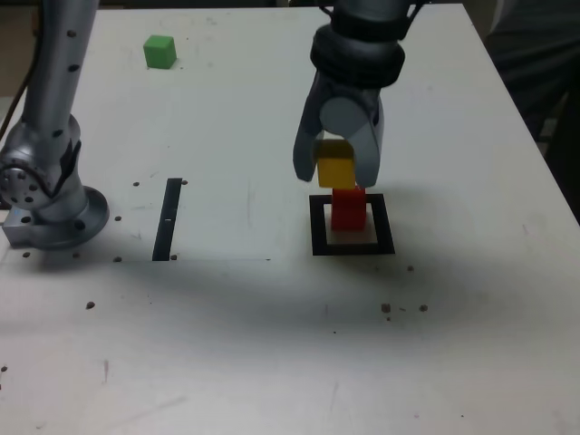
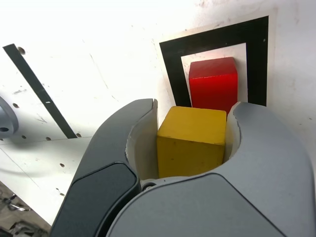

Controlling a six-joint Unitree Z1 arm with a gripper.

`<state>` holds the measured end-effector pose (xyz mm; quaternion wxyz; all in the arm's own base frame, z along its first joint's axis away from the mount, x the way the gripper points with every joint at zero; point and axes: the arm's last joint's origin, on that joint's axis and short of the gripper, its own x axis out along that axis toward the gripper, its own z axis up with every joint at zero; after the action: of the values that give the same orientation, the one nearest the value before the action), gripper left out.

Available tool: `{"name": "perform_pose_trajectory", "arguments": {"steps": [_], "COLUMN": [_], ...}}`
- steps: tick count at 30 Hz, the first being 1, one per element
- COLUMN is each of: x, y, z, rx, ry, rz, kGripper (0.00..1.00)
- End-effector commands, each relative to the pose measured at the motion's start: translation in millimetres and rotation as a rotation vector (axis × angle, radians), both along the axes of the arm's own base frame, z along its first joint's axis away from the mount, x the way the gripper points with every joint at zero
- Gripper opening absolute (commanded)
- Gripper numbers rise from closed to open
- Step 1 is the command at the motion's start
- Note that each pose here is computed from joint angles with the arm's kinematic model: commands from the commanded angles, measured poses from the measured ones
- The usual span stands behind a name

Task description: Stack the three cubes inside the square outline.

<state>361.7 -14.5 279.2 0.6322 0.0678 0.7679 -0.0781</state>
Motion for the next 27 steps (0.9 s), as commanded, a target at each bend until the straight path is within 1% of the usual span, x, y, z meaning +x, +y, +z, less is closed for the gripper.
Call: {"name": "perform_pose_trajectory", "arguments": {"steps": [1, 6, 15, 17, 18, 19, 22, 23, 24, 25, 27], "x": [3, 8, 14, 14, 14, 14, 14, 14, 14, 13, 13], "y": [0, 0, 1, 2, 3, 4, 6, 7, 7, 8, 9], "z": [-5, -11, -19, -20, -21, -21, -24, -24, -25, -25, -26], "rx": [-0.002, -0.002, -0.004, -0.004, -0.004, -0.005, -0.007, -0.008, -0.009, -0.01, -0.01], "ry": [0.007, 0.012, 0.01, 0.012, 0.013, 0.013, 0.013, 0.012, 0.01, 0.01, 0.009], "rz": [0.001, -0.002, -0.005, -0.002, -0.001, 0.0, 0.001, 0.001, 0.001, 0.001, 0.001], "kGripper": [0.31, 0.31, 0.31, 0.35, 0.39, 0.47, 0.76, 0.85, 0.92, 0.97, 1.0]}}
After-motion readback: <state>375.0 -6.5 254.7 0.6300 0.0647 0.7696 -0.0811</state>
